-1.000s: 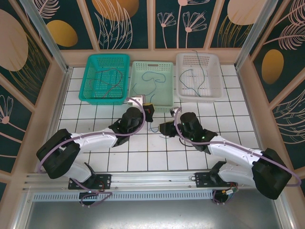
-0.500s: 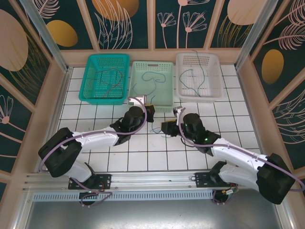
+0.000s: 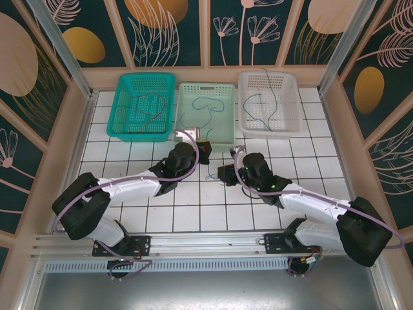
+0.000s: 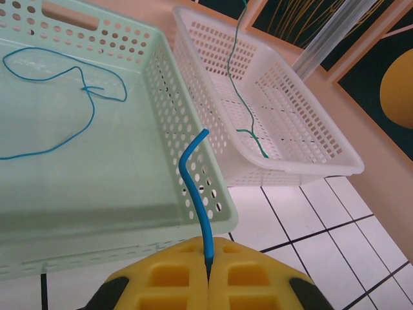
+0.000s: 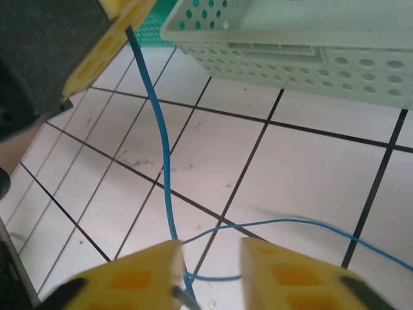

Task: Untangle the cables
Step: Untie the cable from multiple cables, then place the cable into the container, then pick up the cable from the bottom-center of the table.

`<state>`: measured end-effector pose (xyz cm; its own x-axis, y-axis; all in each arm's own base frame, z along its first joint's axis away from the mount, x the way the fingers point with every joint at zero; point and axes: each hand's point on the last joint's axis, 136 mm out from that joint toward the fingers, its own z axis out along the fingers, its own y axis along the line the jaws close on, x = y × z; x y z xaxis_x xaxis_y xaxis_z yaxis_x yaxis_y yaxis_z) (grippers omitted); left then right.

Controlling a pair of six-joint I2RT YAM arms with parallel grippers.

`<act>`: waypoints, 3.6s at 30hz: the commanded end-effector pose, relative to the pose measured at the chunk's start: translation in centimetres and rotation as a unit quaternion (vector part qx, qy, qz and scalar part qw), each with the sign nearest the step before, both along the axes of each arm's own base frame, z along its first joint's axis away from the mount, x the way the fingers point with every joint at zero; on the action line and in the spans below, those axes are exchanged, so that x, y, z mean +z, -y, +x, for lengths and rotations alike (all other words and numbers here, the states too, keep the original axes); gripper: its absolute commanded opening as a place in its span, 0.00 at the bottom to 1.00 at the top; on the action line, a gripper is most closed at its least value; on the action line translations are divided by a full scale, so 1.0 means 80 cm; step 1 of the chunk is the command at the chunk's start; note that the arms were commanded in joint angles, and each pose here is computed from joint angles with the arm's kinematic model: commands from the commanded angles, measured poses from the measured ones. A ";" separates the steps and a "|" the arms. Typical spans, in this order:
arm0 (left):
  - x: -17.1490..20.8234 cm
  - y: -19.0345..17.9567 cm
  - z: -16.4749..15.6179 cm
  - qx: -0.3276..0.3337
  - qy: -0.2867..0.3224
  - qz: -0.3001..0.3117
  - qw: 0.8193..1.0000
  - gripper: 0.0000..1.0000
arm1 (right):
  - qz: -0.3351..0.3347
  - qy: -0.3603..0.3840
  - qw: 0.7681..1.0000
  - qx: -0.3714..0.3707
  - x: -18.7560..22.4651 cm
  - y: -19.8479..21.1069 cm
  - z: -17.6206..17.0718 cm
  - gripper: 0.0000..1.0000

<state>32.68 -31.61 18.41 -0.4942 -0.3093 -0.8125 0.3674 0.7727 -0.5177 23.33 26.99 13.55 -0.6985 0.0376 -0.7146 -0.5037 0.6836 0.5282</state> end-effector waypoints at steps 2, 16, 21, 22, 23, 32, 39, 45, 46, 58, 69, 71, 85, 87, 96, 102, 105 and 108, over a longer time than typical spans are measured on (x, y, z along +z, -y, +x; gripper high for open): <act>0.016 -0.003 0.003 0.009 0.014 -0.037 0.999 0.06 | 0.031 0.022 0.999 -0.030 0.011 0.005 0.007 0.02; 0.076 -0.040 -0.022 0.027 0.066 -0.278 0.958 0.03 | 0.211 -0.048 0.949 -0.230 -0.010 0.087 0.006 0.00; 0.082 -0.039 -0.029 0.006 0.075 -0.332 0.940 0.02 | 0.257 -0.095 0.920 -0.282 -0.026 0.104 0.006 0.00; 0.082 -0.036 -0.030 0.000 0.074 -0.334 0.940 0.02 | 0.270 -0.103 0.911 -0.294 -0.029 0.109 0.006 0.00; 0.083 -0.033 -0.031 -0.006 0.075 -0.332 0.940 0.01 | 0.279 -0.109 0.904 -0.304 -0.034 0.115 0.004 0.00; 0.085 -0.034 -0.032 -0.002 0.088 -0.294 0.952 0.01 | 0.225 -0.119 0.920 -0.298 -0.040 0.108 0.005 0.02; 0.065 -0.023 -0.020 0.006 0.064 -0.158 0.985 0.02 | 0.074 -0.070 0.933 -0.344 -0.027 0.150 0.020 0.58; 0.046 -0.022 -0.016 0.003 0.046 -0.057 0.997 0.03 | 0.041 -0.075 0.952 -0.295 -0.027 0.145 0.022 0.71; 0.047 -0.024 -0.016 0.007 0.046 -0.059 0.997 0.03 | 0.056 -0.068 0.961 -0.262 -0.022 0.130 0.020 0.71; 0.072 -0.044 -0.007 0.047 0.085 -0.027 0.995 0.06 | 0.016 -0.042 0.971 -0.236 -0.021 0.121 0.017 0.70; 0.105 -0.070 0.115 0.083 0.104 0.046 0.990 0.10 | -0.007 -0.074 0.976 -0.203 -0.045 0.103 0.014 0.67; 0.100 -0.065 0.151 0.069 0.087 0.052 0.992 0.10 | -0.022 -0.082 0.976 -0.200 -0.051 0.102 0.013 0.67; 0.009 -0.038 0.212 0.017 -0.020 0.098 0.995 0.72 | -0.095 -0.096 0.981 -0.138 -0.063 0.090 -0.002 0.56; 0.022 -0.041 0.198 0.016 -0.004 0.082 0.996 0.88 | -0.104 -0.102 0.979 -0.141 -0.071 0.091 -0.002 0.55; 0.051 -0.046 0.093 0.001 0.042 0.107 0.993 0.98 | -0.097 -0.080 0.978 -0.167 -0.063 0.090 0.016 0.53; 0.018 -0.082 0.036 0.014 0.016 0.092 0.996 0.99 | -0.138 -0.110 0.972 -0.153 -0.085 0.085 0.011 0.49; 0.006 -0.093 0.007 -0.005 0.009 0.085 0.996 0.98 | -0.140 -0.117 0.974 -0.134 -0.090 0.072 0.006 0.46; -0.012 -0.095 -0.016 -0.036 -0.012 0.098 0.994 0.96 | -0.124 -0.109 0.980 -0.108 -0.085 0.056 0.004 0.40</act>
<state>32.47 -23.83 16.85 -0.5226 -0.1077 -0.8458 0.3828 0.8567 -0.3457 23.40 21.05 5.58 -0.8415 0.0722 -0.5354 -0.1696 0.9056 0.3887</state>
